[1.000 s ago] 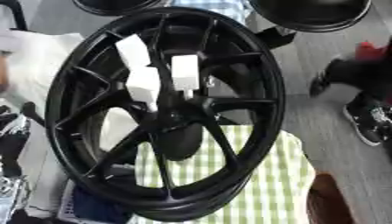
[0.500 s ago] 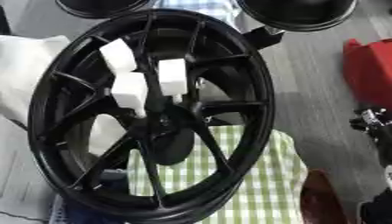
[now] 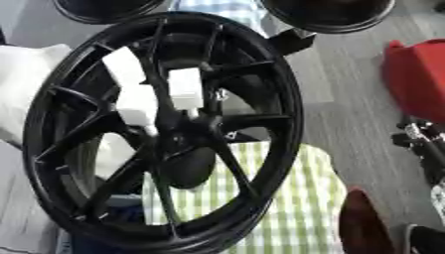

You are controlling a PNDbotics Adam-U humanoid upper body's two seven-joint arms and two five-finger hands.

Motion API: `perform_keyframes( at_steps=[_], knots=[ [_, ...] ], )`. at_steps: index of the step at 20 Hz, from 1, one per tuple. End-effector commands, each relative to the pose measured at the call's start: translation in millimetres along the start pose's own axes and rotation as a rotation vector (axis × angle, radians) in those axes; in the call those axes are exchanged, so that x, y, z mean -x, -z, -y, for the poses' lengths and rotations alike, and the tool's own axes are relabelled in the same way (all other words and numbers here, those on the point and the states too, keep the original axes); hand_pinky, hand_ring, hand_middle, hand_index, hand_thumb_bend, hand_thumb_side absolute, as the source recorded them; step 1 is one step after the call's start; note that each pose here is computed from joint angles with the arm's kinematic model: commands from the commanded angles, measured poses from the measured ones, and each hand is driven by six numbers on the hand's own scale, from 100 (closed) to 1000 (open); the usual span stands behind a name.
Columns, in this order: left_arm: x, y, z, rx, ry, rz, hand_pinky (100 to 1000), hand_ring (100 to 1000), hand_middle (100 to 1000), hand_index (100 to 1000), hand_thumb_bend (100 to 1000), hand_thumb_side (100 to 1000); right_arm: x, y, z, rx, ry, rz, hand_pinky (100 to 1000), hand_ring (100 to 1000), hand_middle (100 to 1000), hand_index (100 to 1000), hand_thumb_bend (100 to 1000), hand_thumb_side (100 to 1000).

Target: Pull the pin out of the wheel hub.

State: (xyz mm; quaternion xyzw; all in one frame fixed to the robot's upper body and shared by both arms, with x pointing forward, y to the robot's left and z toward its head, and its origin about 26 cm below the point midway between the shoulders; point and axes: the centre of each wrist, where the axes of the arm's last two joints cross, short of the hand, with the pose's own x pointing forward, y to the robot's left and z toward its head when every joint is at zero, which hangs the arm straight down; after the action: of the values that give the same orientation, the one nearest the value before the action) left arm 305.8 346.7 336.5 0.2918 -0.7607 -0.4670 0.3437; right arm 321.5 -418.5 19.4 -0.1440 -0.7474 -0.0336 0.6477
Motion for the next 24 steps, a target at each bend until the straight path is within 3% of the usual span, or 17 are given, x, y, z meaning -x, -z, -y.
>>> perform_keyframes(
  at_steps=[1, 9, 15, 24],
  knots=[
    [-25.9, 1.0, -23.6, 0.144, 0.096, 0.022, 760, 767, 640, 779, 732, 454, -14.6, 6.5, 12.6, 0.003, -0.045, 0.038, 685, 615, 647, 745, 262, 501],
    [-59.5, 7.7, -22.2, 0.372, 0.075, 0.065, 765, 785, 700, 838, 716, 478, -15.4, 6.0, 14.8, -0.004, -0.065, 0.037, 685, 615, 647, 745, 261, 503],
    [-61.8, 9.2, -21.7, 0.404, 0.056, 0.075, 760, 794, 724, 862, 730, 450, -16.0, 6.3, 14.3, -0.006, -0.067, 0.039, 686, 616, 647, 745, 263, 501],
    [-57.4, 10.4, 0.0, 0.490, 0.007, 0.074, 765, 818, 757, 862, 746, 428, -18.6, -1.4, 10.7, -0.025, -0.059, 0.064, 686, 616, 648, 745, 255, 497]
  ],
)
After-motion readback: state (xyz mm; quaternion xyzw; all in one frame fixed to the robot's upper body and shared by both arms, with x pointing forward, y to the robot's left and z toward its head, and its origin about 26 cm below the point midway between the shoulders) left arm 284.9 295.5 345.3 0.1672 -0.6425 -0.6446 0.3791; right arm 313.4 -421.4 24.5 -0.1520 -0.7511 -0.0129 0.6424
